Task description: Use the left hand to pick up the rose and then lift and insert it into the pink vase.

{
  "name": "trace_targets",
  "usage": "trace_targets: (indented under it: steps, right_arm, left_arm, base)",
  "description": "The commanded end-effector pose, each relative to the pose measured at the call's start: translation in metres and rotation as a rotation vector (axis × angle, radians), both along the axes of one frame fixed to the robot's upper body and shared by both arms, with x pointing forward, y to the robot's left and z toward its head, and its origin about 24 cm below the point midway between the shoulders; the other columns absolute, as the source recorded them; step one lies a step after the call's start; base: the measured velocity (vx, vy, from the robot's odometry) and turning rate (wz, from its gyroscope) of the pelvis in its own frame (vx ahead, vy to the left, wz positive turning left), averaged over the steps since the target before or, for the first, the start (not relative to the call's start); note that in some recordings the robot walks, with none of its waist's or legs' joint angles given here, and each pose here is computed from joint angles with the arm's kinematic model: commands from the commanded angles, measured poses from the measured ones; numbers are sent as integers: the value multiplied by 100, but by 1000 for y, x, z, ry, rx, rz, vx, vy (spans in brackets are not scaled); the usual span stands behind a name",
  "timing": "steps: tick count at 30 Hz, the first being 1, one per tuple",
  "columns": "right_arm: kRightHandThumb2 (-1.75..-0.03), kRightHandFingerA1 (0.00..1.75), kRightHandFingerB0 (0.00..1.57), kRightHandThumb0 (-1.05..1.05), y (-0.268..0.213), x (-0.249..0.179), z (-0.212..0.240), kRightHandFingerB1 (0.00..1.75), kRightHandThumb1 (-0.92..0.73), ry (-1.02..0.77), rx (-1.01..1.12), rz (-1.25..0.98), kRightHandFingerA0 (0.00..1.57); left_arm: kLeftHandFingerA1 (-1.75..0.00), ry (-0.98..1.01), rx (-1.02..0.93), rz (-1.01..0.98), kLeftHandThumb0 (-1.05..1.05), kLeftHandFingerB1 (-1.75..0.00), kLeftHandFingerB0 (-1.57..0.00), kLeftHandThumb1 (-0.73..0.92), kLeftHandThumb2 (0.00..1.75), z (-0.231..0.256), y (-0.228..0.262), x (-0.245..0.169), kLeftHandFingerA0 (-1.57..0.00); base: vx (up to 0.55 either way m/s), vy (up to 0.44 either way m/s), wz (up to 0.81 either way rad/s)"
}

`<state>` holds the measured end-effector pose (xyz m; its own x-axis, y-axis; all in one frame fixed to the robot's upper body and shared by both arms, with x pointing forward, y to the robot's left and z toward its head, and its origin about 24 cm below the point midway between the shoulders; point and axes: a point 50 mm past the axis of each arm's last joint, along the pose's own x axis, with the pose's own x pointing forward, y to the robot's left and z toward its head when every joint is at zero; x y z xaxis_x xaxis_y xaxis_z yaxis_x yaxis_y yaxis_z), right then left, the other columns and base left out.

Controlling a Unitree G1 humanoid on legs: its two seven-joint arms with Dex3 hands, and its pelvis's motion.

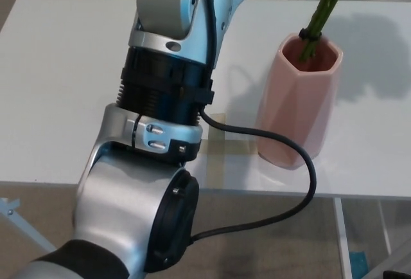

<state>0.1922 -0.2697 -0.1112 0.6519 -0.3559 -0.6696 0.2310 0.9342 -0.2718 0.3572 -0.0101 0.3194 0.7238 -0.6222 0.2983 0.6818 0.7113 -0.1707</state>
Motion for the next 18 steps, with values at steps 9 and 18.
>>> trace_targets:
  steps: [9,18]
  right_arm:
    - [-59,43,55,-33,1,-1,-1,39,-64,4,33,-4,65]
    - [-59,43,54,-33,3,1,-1,39,-64,7,16,0,65]
  left_arm:
    - [-144,-8,9,-17,-15,-90,-85,81,67,-13,-9,-3,-102]
    - [-143,18,3,-26,-16,-91,-84,81,67,-19,-8,-2,-103]
  base:
    - [0,0,0]
    - [0,0,0]
